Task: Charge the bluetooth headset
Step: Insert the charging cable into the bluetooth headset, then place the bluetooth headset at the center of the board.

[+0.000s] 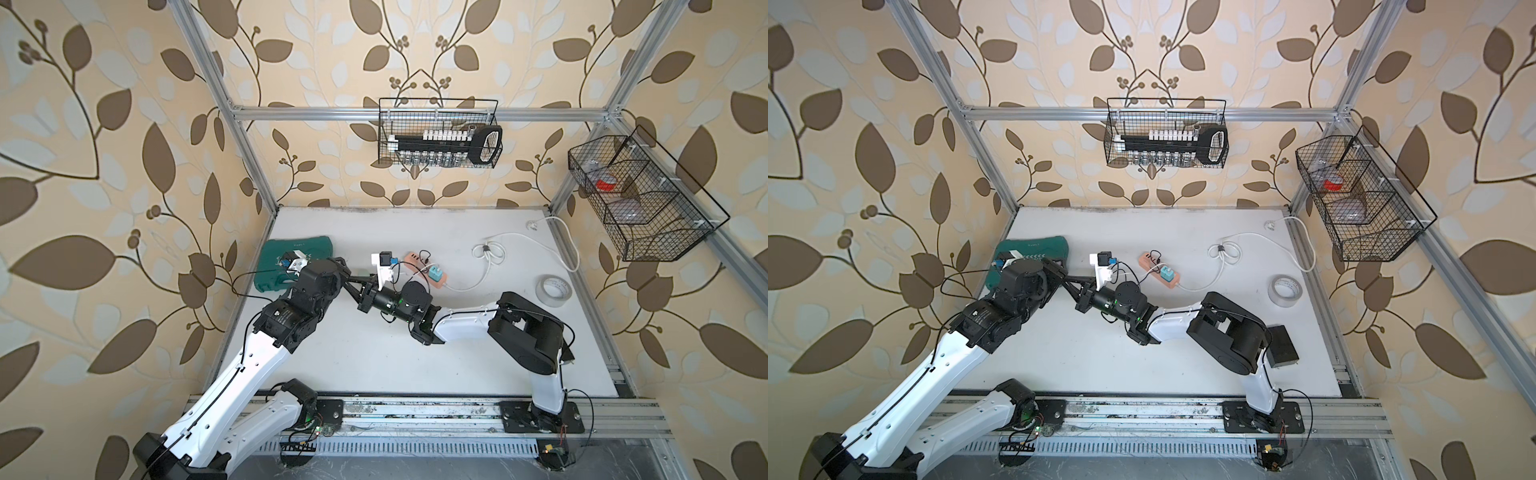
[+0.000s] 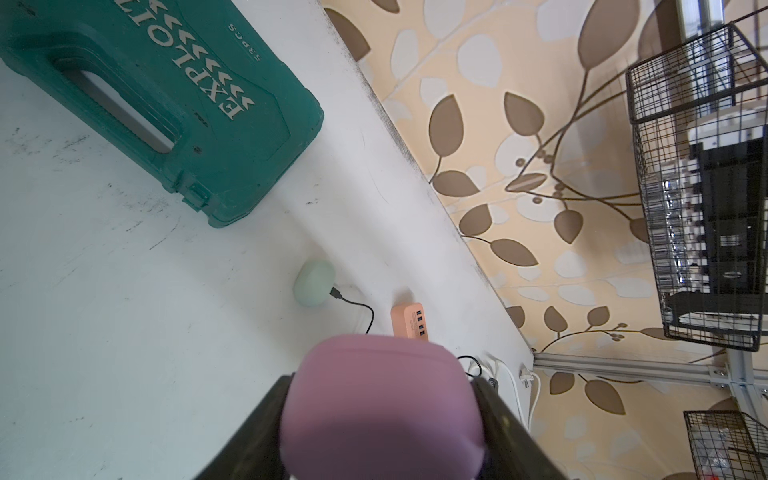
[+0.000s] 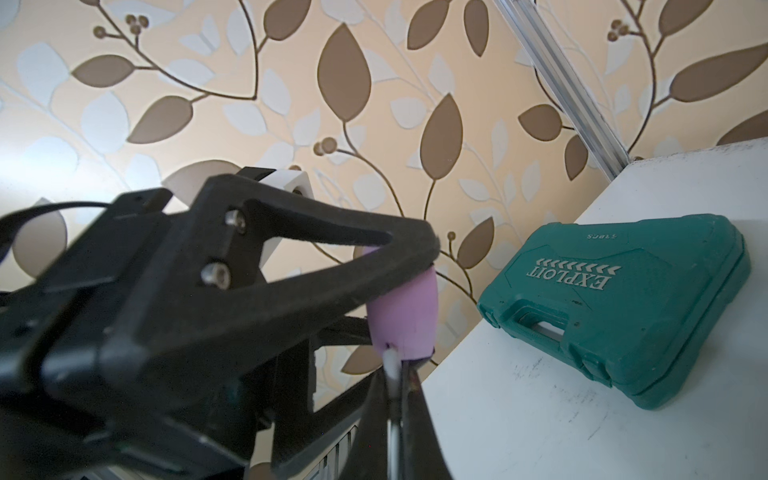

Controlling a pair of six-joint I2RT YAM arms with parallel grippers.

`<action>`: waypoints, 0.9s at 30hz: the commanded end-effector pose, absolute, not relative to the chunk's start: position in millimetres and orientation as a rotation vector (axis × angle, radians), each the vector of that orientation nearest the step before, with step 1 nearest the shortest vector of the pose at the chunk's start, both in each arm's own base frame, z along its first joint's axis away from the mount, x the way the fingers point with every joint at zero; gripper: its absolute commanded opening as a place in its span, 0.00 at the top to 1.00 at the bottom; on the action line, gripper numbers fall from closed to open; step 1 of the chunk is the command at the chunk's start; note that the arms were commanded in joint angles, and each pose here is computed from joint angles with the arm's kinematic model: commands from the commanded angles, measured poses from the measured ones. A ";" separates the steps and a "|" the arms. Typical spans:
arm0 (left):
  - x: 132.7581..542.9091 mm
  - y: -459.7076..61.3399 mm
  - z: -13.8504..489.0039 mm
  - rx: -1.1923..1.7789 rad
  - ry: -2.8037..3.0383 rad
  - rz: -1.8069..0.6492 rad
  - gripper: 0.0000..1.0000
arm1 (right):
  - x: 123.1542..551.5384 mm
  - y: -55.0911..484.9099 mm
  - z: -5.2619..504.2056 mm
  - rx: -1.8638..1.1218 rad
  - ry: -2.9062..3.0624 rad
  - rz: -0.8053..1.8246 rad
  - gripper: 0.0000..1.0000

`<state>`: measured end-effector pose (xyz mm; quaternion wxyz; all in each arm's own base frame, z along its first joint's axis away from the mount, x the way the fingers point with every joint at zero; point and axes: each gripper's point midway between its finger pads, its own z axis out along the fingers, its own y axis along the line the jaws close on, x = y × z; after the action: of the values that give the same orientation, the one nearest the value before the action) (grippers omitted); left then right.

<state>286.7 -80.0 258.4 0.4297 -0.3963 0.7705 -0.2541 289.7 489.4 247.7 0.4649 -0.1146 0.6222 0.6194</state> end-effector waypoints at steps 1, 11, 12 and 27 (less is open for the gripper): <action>266.2 -118.7 259.4 -0.867 2.089 -0.808 1.00 | 312.9 483.9 257.6 -0.220 1.526 1.459 0.94; 265.3 -103.8 261.0 -0.889 2.063 -0.721 1.00 | 307.1 464.1 244.6 -0.196 1.551 1.424 0.75; 265.4 -103.3 261.4 -0.890 2.062 -0.719 1.00 | 305.3 462.2 243.8 -0.199 1.552 1.421 0.74; 264.0 -98.4 259.6 -0.882 2.072 -0.675 1.00 | 275.2 416.2 241.1 -0.262 1.568 1.337 0.52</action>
<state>266.1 -96.4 241.1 0.3737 -0.3613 0.8159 -0.2531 280.4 426.9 233.7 0.4901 -0.1013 0.6562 0.5647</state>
